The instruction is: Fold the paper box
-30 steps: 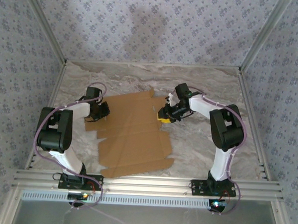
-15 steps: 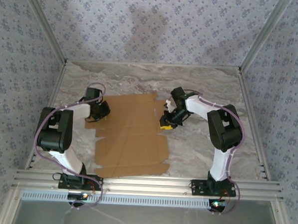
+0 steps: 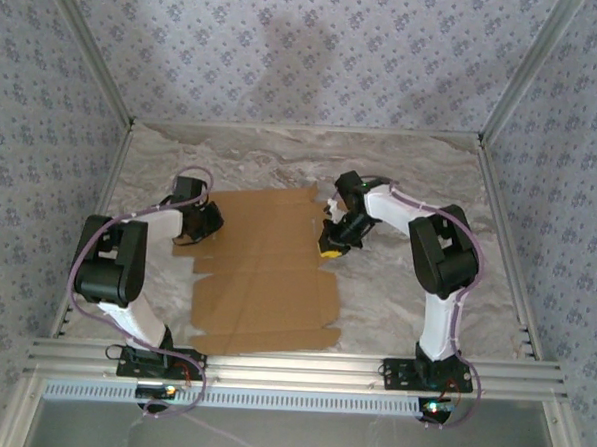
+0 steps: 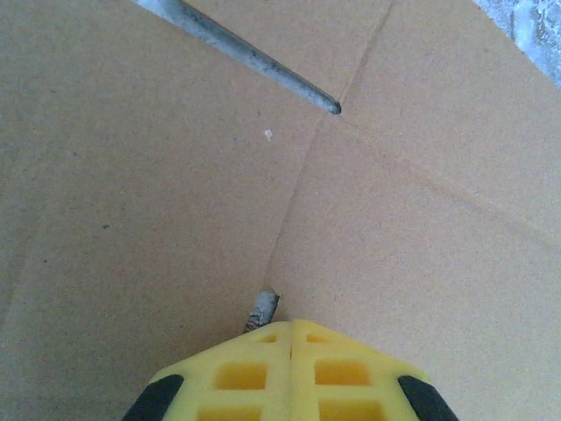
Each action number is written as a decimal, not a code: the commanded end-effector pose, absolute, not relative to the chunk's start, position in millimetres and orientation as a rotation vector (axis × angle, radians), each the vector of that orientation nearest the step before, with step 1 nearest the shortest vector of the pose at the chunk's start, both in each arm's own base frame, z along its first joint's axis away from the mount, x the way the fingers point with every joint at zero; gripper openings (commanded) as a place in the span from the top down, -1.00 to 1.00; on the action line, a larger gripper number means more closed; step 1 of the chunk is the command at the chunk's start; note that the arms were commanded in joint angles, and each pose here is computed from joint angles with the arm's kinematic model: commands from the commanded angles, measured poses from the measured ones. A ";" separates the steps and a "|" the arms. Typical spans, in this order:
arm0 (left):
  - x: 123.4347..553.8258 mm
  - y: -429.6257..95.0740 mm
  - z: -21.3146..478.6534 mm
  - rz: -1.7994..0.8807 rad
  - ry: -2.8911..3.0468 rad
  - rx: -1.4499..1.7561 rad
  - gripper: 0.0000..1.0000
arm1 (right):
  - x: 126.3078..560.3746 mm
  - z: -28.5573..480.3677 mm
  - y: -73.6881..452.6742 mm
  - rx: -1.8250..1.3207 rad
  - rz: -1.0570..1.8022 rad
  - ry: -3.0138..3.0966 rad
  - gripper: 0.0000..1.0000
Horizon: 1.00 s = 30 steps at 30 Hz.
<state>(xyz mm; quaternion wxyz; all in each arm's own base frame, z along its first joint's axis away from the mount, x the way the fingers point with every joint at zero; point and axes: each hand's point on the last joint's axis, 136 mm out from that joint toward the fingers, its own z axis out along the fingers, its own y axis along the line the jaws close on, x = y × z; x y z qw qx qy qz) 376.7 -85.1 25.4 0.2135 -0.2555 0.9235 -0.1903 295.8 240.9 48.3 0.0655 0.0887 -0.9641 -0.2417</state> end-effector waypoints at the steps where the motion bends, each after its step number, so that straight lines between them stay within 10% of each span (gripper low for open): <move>1: 382.0 -96.5 48.1 -0.601 2.523 -0.679 1.00 | 320.9 58.6 213.4 0.333 -0.425 -3.017 0.85; 10: 369.5 -127.1 22.0 -0.712 2.583 -0.696 1.00 | 338.1 55.6 217.0 0.442 -0.202 -3.026 0.74; 14: 366.3 -130.5 15.0 -0.699 2.594 -0.703 1.00 | 336.3 57.5 232.8 0.408 -0.308 -3.022 0.41; 30: 364.7 -124.4 11.6 -0.652 2.594 -0.730 1.00 | 318.7 33.0 262.5 0.215 -0.723 -2.886 0.31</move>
